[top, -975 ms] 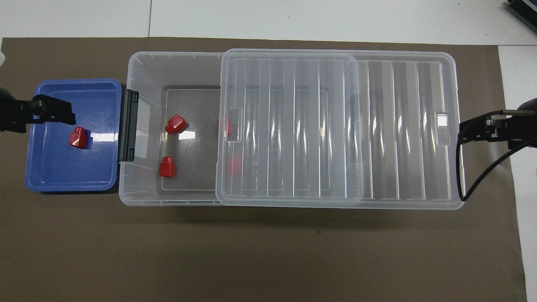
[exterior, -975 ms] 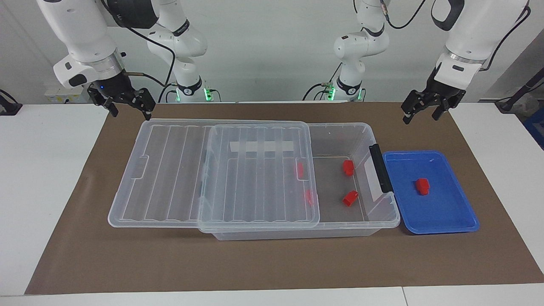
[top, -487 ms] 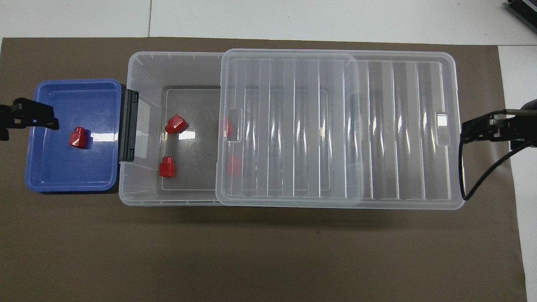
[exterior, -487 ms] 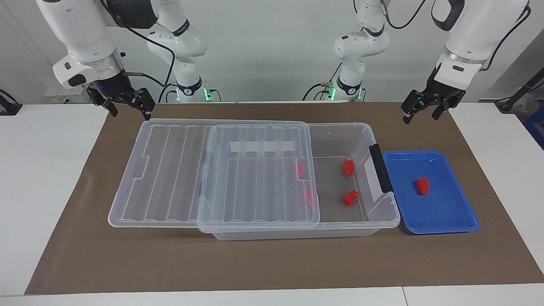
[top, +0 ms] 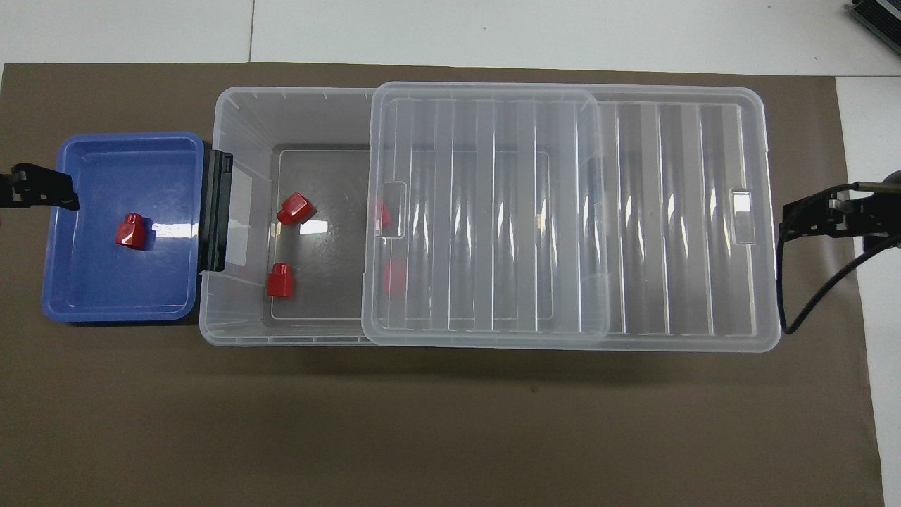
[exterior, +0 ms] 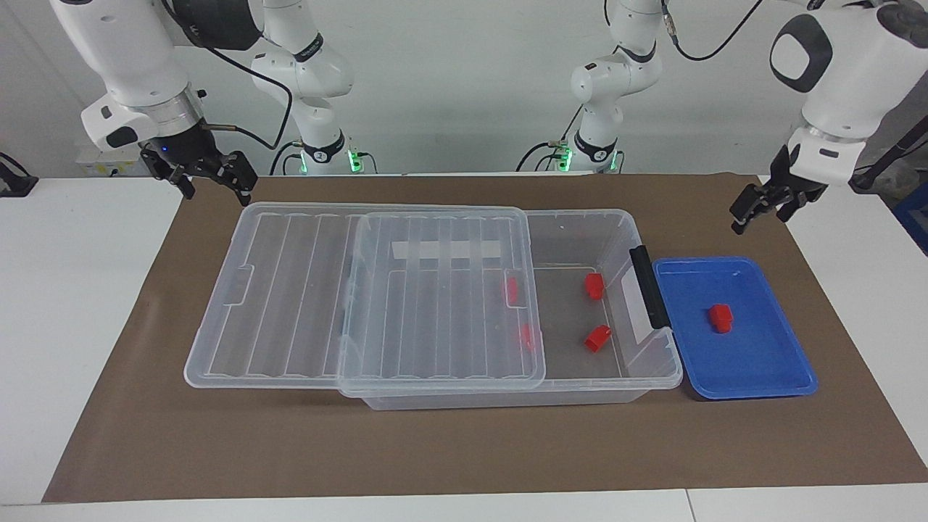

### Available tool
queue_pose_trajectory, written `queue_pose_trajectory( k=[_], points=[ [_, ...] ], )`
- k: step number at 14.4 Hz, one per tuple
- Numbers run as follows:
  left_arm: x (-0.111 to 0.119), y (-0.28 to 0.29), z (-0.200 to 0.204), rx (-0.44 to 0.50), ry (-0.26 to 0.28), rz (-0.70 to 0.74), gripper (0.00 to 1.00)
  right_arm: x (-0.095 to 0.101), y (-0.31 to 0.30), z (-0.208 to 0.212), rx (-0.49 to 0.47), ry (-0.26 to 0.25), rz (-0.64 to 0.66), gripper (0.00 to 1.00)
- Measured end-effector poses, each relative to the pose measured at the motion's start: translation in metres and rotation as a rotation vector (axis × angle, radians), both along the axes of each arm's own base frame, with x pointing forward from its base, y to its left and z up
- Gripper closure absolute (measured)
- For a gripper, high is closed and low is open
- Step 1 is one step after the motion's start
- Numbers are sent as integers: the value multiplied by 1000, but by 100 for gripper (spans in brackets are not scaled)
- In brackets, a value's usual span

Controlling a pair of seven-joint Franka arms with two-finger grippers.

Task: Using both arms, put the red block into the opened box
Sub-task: 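Lower the left gripper onto the red block in the blue tray and grasp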

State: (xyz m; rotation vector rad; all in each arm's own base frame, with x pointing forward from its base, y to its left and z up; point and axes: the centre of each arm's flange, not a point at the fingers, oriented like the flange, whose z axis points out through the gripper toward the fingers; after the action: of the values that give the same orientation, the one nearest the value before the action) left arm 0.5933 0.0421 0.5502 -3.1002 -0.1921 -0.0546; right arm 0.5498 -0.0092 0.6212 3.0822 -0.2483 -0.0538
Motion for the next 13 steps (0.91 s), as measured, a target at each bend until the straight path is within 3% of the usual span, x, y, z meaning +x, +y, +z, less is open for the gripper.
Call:
queue_pose_trajectory(
  k=[4, 9, 13],
  points=[
    [22, 21, -77, -21, 6, -53, 0, 0, -6, 1, 0, -4, -11, 0],
    [30, 13, -122, -29, -39, -91, 0, 0, -10, 1, 6, -4, -18, 0],
    [37, 8, -167, -8, 4, -140, 0, 0, -10, -1, 32, -1, -24, 0]
  ],
)
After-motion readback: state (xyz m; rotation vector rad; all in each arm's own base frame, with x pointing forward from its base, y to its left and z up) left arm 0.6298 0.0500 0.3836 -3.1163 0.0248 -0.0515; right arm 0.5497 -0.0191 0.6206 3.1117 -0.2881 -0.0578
